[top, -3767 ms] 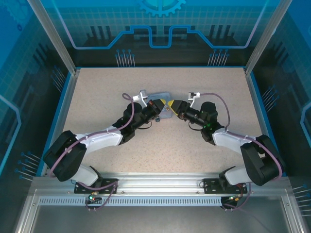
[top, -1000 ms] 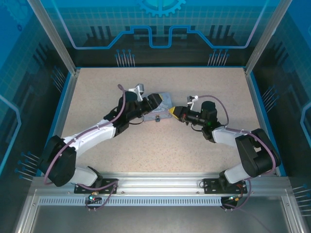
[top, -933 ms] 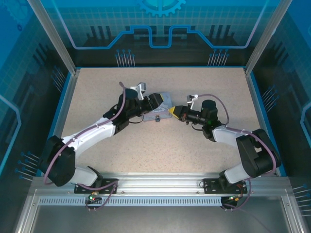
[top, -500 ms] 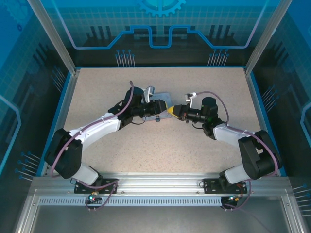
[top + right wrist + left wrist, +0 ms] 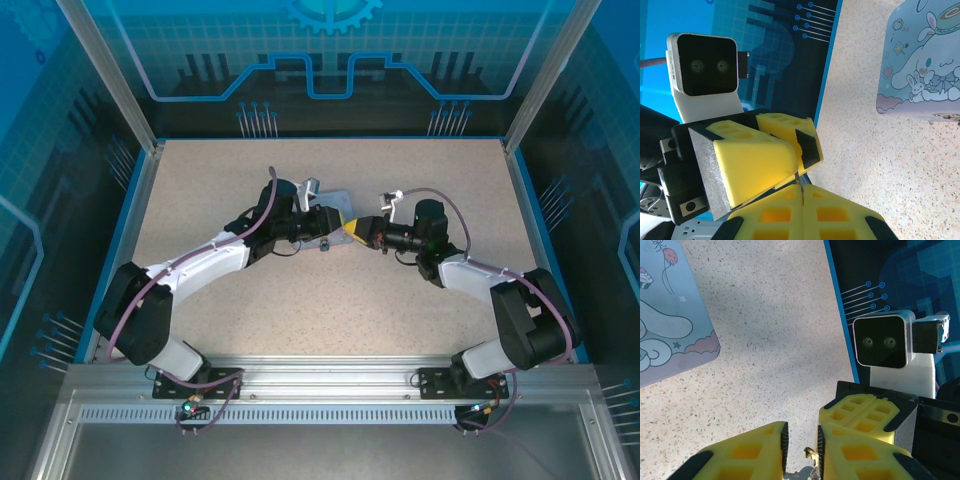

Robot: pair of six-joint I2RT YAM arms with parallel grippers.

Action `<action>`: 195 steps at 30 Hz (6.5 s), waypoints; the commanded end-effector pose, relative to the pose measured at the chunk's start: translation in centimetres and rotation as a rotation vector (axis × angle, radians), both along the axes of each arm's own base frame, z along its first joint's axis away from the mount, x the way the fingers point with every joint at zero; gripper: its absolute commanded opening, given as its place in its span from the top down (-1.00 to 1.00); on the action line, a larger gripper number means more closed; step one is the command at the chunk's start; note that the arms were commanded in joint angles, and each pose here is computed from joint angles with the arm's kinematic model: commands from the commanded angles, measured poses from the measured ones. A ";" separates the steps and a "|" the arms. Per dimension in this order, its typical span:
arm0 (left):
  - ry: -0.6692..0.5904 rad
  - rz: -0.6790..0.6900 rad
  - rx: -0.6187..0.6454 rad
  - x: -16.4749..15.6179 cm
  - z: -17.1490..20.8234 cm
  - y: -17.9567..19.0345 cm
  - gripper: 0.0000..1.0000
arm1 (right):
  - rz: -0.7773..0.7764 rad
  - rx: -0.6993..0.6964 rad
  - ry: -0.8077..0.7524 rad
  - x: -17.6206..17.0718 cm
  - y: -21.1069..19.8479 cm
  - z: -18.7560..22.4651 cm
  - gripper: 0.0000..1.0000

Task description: Unlock a padlock with a key

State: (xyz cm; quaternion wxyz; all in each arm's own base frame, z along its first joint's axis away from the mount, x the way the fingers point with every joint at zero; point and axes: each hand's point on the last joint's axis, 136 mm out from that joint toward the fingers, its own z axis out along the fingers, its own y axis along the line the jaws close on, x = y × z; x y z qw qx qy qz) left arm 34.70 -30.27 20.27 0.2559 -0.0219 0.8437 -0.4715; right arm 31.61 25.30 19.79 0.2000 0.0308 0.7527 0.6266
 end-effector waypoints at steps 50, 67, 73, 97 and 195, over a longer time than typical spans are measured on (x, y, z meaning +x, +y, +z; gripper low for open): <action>-0.120 0.284 -0.309 1.5 3.9 1.4 1.00 | -0.167 0.095 -0.091 1.7 1.4 3.6 0.16; -0.138 0.350 -0.333 1.7 3.9 1.9 1.00 | -0.174 0.135 -0.062 2.2 1.9 3.0 0.41; -0.134 0.357 -0.335 1.6 3.8 1.9 1.00 | -0.173 0.137 -0.065 2.3 2.0 3.0 0.49; -0.101 0.362 -0.330 1.5 3.0 1.8 1.00 | -0.167 0.127 -0.074 2.0 1.6 2.7 0.85; -0.237 0.081 0.283 -2.4 -8.6 3.6 -0.98 | -0.065 -0.299 0.082 8.8 -1.5 -2.8 1.00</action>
